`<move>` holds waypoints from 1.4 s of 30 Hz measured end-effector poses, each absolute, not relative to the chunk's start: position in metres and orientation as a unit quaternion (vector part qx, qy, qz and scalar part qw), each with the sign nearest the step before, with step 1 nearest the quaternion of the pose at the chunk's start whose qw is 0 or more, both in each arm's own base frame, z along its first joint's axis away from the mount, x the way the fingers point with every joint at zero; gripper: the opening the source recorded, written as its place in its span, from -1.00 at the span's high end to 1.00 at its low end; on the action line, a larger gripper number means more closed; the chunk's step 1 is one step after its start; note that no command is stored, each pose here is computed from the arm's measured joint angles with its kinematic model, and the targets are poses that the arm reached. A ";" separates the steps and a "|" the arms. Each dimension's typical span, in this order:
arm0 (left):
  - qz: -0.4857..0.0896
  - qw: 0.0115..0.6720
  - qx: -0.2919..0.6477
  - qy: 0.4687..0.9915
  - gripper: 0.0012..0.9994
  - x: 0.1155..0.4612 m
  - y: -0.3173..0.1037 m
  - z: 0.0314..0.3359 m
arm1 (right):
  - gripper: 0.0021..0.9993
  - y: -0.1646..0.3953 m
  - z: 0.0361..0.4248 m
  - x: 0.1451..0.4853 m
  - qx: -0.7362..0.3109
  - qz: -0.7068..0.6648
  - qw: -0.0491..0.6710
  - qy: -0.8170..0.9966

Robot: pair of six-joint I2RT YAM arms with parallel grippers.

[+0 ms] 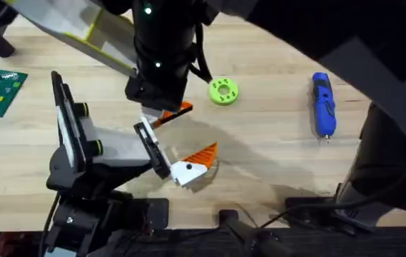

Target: Pick up the gripper from the table and insert it into the empty holder that is missing its gripper. Then pick up a screw, insert it into the mounting hole, and use the screwdriver to tighten it. Finally, clean up the table by picking up the vegetable and placing it into the bucket.

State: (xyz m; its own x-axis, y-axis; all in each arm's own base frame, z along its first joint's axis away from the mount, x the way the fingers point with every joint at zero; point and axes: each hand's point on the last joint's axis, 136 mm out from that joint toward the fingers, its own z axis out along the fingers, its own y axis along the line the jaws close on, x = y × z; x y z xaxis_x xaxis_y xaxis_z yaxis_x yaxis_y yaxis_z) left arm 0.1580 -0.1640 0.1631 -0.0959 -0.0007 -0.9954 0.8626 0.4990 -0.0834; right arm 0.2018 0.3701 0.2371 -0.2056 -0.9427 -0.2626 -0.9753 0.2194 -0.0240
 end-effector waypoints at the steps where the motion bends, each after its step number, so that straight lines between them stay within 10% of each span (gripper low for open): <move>1: -0.371 0.582 0.336 0.641 -0.98 0.158 -0.164 0.163 | 0.99 0.370 0.236 0.202 -0.621 0.073 0.110 0.773; 42: -0.372 0.581 0.335 0.642 -0.97 0.158 -0.164 0.163 | 0.99 0.376 0.217 0.206 -0.618 0.075 0.086 0.778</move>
